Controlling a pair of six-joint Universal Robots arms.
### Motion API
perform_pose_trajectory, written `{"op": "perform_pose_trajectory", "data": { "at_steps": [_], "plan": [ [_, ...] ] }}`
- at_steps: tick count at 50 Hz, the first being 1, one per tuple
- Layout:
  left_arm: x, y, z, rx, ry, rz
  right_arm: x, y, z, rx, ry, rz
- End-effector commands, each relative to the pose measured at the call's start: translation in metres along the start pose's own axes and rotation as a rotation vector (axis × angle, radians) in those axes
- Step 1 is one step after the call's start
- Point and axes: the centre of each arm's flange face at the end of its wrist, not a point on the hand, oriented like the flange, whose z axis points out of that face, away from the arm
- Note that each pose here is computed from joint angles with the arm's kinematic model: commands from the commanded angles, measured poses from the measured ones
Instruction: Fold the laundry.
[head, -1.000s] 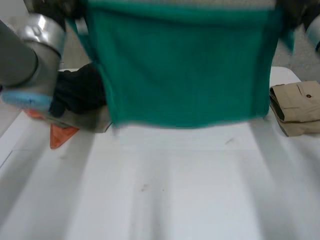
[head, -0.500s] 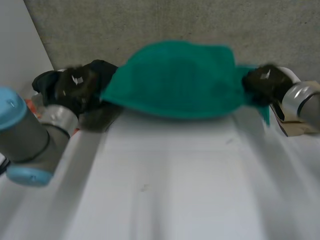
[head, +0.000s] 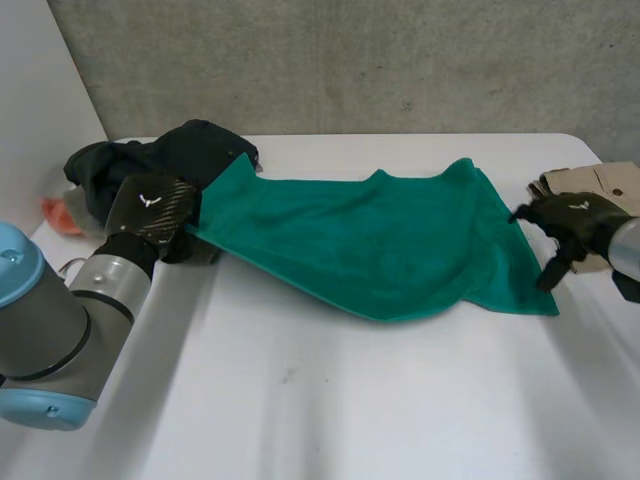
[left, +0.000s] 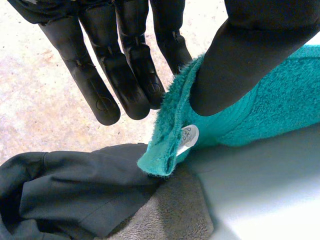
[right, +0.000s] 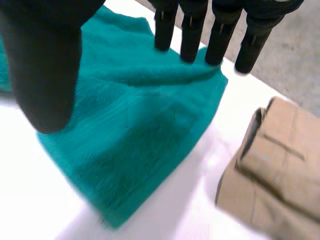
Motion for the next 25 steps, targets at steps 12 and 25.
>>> {"op": "perform_pose_trajectory", "data": {
  "at_steps": [12, 25],
  "plan": [
    [0.0, 0.002, -0.004, -0.006, 0.002, -0.03, -0.019, 0.049, 0.003, -0.022, -0.081, -0.054],
    [0.0, 0.0, -0.002, 0.003, 0.002, -0.029, -0.019, 0.055, 0.035, 0.02, -0.085, -0.112]
  ]
}}
